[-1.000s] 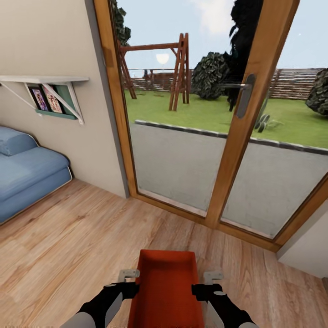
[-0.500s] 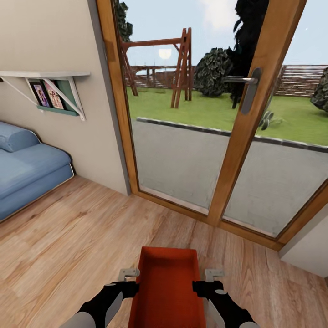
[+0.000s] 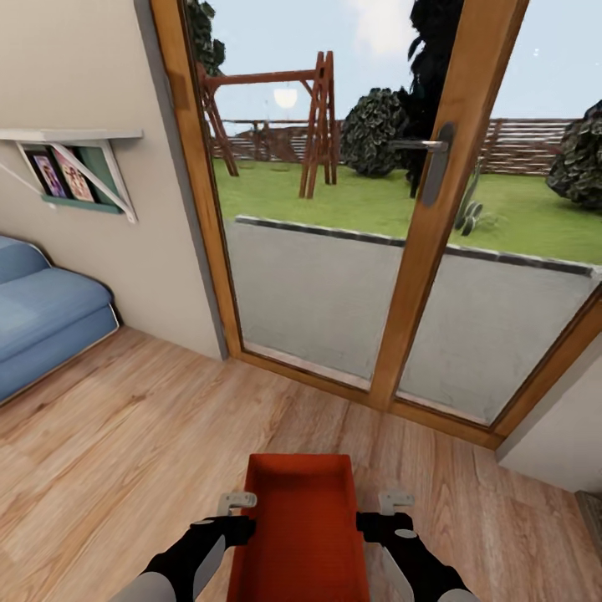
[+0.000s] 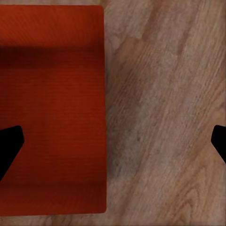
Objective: Move the two storage containers from the living room to the garage. In the garage, place one container on the floor and stack the other container on top of it (either order is fine).
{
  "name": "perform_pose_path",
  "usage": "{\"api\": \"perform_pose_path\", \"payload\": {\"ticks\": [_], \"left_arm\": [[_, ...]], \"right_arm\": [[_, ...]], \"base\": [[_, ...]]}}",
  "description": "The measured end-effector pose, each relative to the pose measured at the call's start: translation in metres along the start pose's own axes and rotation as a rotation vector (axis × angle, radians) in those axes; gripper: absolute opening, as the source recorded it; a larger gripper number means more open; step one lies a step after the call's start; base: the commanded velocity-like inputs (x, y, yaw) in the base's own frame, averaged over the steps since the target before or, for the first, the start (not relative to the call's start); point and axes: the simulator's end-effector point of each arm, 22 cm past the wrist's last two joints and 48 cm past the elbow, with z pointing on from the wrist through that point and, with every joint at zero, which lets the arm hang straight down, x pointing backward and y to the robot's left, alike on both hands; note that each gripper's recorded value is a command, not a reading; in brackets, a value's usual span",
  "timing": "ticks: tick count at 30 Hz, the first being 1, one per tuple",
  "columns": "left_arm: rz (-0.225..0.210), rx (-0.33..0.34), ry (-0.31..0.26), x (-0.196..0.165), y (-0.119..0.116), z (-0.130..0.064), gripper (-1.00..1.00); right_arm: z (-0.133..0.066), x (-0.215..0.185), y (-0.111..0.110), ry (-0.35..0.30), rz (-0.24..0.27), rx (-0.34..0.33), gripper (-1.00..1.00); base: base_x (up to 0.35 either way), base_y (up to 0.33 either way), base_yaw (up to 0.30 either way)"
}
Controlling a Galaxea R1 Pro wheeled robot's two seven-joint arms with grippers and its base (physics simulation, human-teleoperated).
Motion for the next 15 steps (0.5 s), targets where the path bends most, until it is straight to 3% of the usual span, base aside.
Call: {"api": "perform_pose_path", "payload": {"ticks": [15], "left_arm": [[0.002,0.000,0.012,0.020,0.002,0.027,1.00]], "right_arm": [[0.024,0.023,0.000,0.018,-0.002,0.002,1.00]], "base": [[0.000,0.000,-0.001]]}}
